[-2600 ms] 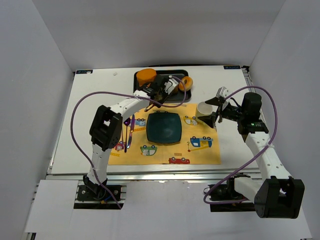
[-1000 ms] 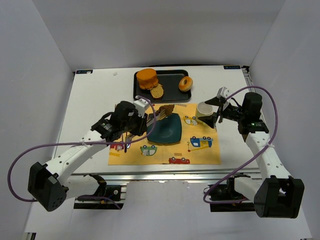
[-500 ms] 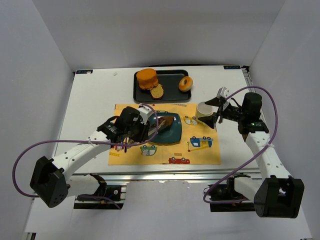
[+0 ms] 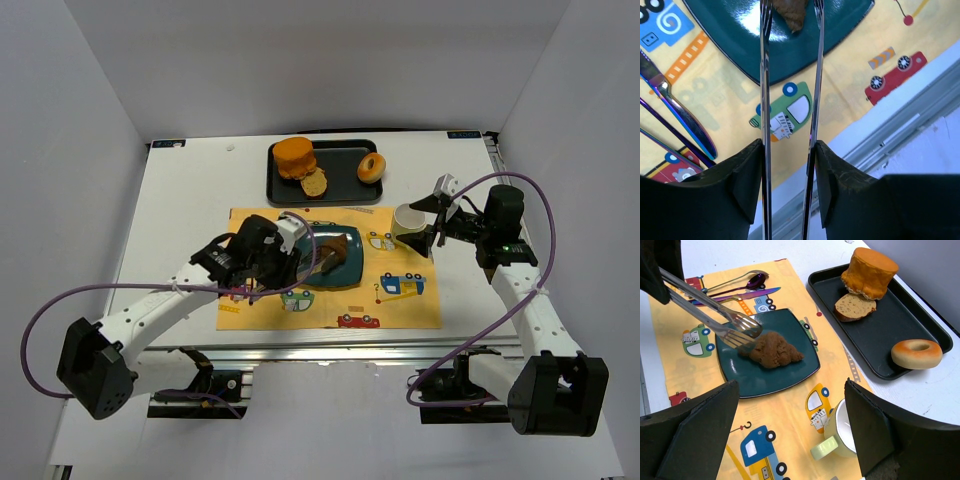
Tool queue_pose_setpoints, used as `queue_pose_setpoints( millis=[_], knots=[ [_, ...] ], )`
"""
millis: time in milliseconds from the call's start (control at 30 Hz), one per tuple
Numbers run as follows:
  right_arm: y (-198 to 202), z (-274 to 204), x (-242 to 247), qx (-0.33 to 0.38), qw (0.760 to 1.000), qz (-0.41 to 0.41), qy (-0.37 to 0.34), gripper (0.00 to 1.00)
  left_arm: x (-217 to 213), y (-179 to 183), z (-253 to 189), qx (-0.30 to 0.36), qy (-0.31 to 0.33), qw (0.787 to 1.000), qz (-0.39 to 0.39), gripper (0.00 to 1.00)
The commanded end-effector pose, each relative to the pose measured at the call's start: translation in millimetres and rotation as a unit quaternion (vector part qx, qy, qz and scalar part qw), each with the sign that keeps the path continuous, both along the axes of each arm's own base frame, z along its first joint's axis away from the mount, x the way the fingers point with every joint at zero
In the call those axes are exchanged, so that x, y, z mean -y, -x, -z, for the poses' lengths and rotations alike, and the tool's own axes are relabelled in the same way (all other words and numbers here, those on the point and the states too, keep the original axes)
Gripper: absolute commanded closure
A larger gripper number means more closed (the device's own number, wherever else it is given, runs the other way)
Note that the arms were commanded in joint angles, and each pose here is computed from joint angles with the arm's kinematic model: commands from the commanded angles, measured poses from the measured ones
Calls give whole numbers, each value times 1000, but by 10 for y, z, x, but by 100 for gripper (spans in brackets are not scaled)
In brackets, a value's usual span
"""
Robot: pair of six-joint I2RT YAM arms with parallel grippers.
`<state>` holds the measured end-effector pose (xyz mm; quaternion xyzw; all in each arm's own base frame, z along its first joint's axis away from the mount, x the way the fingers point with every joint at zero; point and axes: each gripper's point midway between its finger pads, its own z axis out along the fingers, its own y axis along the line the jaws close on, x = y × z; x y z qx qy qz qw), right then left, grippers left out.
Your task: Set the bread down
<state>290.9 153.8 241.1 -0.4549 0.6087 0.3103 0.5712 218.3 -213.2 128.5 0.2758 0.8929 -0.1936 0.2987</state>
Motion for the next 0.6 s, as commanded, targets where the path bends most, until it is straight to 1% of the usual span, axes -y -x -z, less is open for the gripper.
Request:
queue_pose_setpoints(
  millis=[0,100,167,200,233,333,400,467,500,533,567],
  knots=[
    [8,-119,-11,21,1000,-11,-3,11,71,81,-315,18,33,999,30,46],
    [5,-124,-13,21,1000,-11,-5,11,38,138,-354,13,33,999,31,46],
    [10,-113,-15,19,1000,-12,-5,11,64,123,-507,27,54,998,23,50],
    [11,-110,-15,19,1000,-12,-5,11,81,103,-574,34,63,997,20,56],
    [14,-109,-14,19,1000,-12,-4,11,138,45,-718,46,85,995,10,61],
    [18,-110,-17,19,1000,-13,-5,11,255,-59,-930,61,120,991,-1,73],
    [19,-107,-19,19,1000,-14,-5,11,359,-153,-1014,61,135,989,-6,80],
    [23,-111,-20,19,1000,-15,-5,11,510,-356,-1084,60,159,985,-24,98],
    [24,-107,-20,19,1000,-15,-6,11,590,-506,-1153,69,180,980,-40,100],
    [22,-116,-22,17,1000,-14,-8,11,630,-644,-1167,48,206,974,-77,100],
    [20,-123,-24,19,1000,-14,-9,11,688,-770,-1160,36,223,970,-95,100]
  ],
)
